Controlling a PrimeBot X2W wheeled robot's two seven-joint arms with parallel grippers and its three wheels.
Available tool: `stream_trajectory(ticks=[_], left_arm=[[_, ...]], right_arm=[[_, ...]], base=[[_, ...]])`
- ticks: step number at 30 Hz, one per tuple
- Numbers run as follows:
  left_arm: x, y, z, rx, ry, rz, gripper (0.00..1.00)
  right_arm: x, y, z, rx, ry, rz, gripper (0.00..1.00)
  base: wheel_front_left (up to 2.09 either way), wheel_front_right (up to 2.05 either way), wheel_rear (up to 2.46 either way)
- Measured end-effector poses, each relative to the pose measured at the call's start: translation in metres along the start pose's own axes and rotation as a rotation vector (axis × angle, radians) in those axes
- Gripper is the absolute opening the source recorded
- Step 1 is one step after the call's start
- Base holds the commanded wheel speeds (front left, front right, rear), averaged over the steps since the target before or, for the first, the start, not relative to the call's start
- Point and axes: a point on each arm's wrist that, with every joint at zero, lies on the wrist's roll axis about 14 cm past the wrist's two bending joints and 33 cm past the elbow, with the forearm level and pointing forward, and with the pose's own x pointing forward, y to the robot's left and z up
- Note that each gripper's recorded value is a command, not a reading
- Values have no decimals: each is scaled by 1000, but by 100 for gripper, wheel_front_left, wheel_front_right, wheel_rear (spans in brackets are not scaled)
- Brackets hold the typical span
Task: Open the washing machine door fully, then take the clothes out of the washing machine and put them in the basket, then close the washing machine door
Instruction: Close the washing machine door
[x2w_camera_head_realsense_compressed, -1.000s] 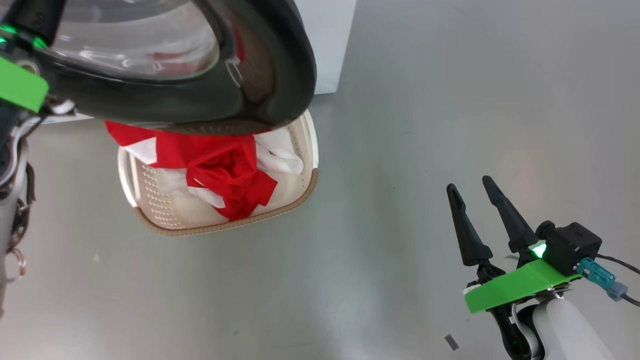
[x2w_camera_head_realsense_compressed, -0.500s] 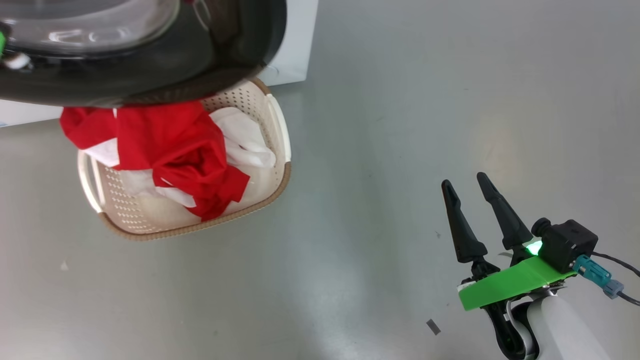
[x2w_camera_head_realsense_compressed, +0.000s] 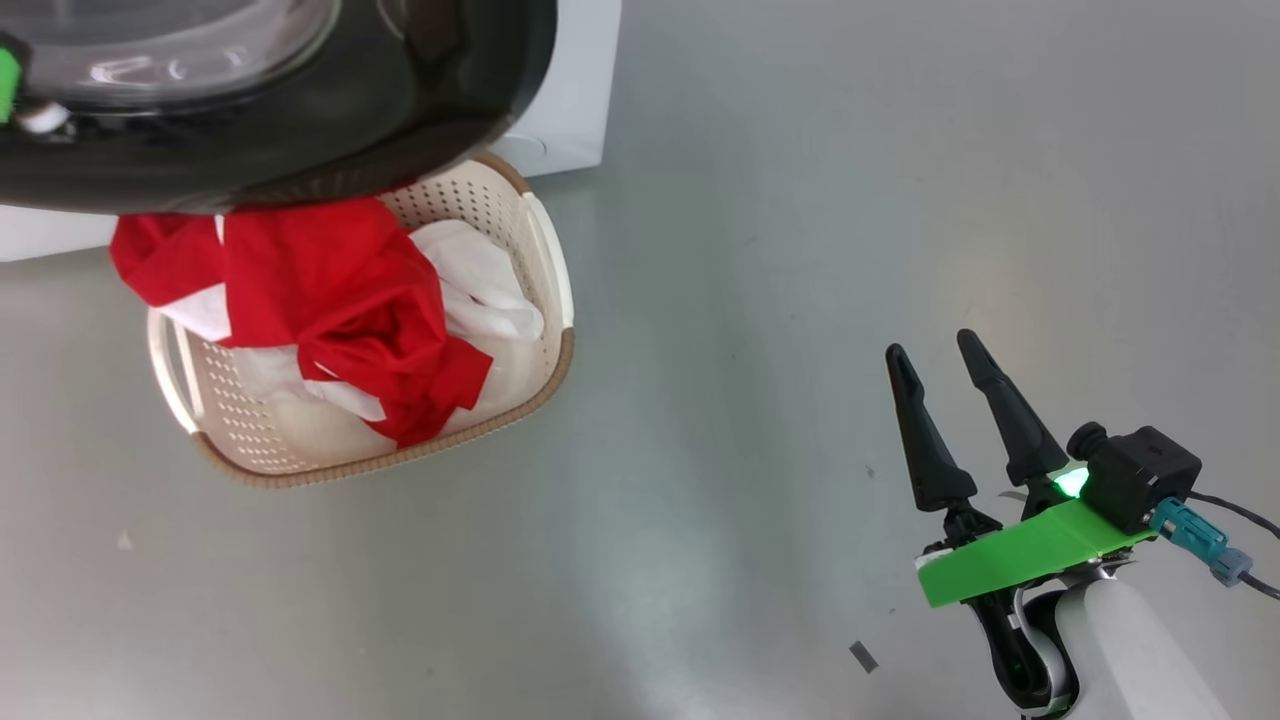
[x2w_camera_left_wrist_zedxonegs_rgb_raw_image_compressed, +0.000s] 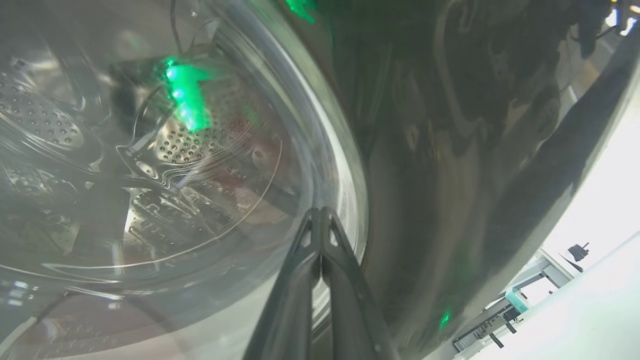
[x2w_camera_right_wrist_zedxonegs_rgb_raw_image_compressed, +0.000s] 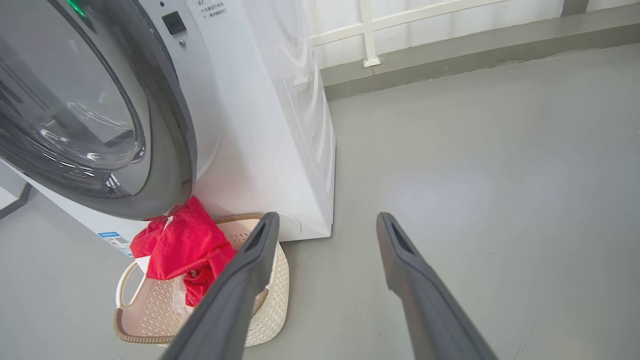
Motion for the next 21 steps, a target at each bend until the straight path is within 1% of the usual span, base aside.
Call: stream_trajectory(ticks=[3, 5, 6, 7, 8, 10, 11, 12, 13, 14, 15, 21], left_arm=[[-6, -1, 1, -10, 1, 4, 0], [-13, -2, 3, -17, -9, 7, 2], [-16, -2, 2, -21, -4, 8, 7], [-19, -3, 2, -25, -5, 10, 16], [-23, -3, 1, -29, -4, 13, 22], [-37, 0, -1, -34, -5, 31, 42], [-42, 2, -1, -39, -11, 39, 49], [-47, 3, 0, -44, -18, 47, 72], [-51, 4, 0, -53, -21, 53, 85], [-56, 4, 0, -58, -24, 58, 95], [-61, 4, 0, -61, -30, 63, 100], [-93, 8, 0, -76, -54, 106, 100]], right_arm=[[1, 4, 3, 2, -8, 12, 100], [1, 7, 4, 1, -12, 21, 100], [1, 9, 5, 0, -13, 26, 100], [1, 10, 5, 0, -14, 31, 100], [1, 11, 6, -1, -15, 36, 100], [0, 15, 7, -7, -17, 51, 100], [1, 16, 9, -12, -19, 58, 100], [1, 18, 10, -16, -22, 64, 100], [0, 18, 11, -18, -23, 68, 100], [-2, 19, 10, -21, -21, 71, 100], [-3, 19, 10, -24, -17, 74, 100], [-9, 24, 13, -38, -21, 100, 100]], base=[[0, 0, 0], [0, 0, 0], [0, 0, 0], [0, 0, 0], [0, 0, 0], [0, 0, 0], [0, 0, 0], [0, 0, 0], [0, 0, 0], [0, 0, 0], [0, 0, 0], [0, 0, 0]])
